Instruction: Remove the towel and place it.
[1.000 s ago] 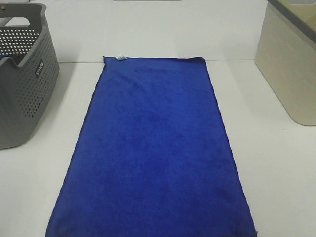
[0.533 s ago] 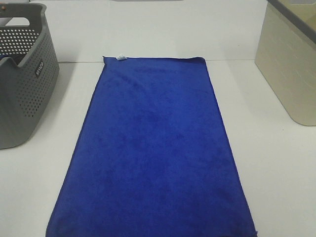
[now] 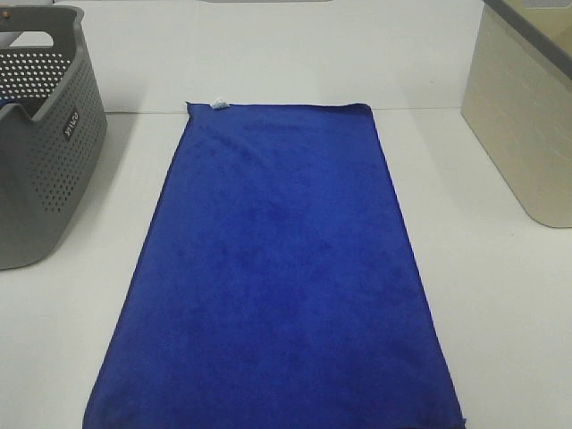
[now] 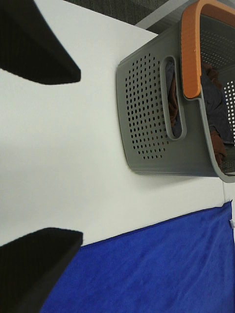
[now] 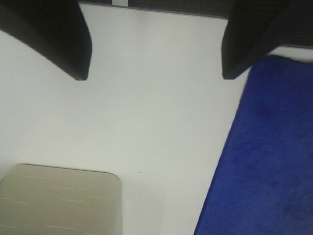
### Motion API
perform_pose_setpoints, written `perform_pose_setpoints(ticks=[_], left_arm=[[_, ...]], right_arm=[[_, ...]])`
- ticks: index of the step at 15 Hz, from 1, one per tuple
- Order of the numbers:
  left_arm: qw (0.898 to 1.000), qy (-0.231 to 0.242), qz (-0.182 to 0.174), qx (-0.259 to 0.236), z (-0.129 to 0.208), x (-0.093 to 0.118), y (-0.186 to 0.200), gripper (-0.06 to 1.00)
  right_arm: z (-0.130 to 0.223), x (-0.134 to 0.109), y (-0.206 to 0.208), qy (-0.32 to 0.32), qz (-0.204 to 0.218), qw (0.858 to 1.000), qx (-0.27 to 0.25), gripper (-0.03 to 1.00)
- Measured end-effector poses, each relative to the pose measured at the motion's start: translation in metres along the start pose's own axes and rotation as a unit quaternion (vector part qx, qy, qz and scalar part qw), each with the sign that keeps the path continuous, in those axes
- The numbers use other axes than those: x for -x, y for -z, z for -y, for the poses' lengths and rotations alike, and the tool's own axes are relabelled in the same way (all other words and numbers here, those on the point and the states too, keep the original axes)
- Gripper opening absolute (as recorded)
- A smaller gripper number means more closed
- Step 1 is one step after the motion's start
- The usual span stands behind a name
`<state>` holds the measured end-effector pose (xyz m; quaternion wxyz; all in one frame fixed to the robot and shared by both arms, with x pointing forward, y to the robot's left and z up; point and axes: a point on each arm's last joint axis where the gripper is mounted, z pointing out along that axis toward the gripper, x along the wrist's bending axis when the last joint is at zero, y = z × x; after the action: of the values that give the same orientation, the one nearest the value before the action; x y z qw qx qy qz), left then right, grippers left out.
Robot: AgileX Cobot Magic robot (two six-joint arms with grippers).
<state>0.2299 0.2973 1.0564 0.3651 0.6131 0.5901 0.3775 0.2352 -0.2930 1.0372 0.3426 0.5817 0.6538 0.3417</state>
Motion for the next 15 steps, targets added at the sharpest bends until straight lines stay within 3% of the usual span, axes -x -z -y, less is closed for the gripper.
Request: perform_pose_setpoints(ticks=[15], left_arm=[[1.000,0.000,0.000,0.000,0.0000,0.0001,0.0000,0.76]], right_arm=[[0.0000,-0.0002,0.0000,-0.001,-0.001,1.000,0.000,0.73]])
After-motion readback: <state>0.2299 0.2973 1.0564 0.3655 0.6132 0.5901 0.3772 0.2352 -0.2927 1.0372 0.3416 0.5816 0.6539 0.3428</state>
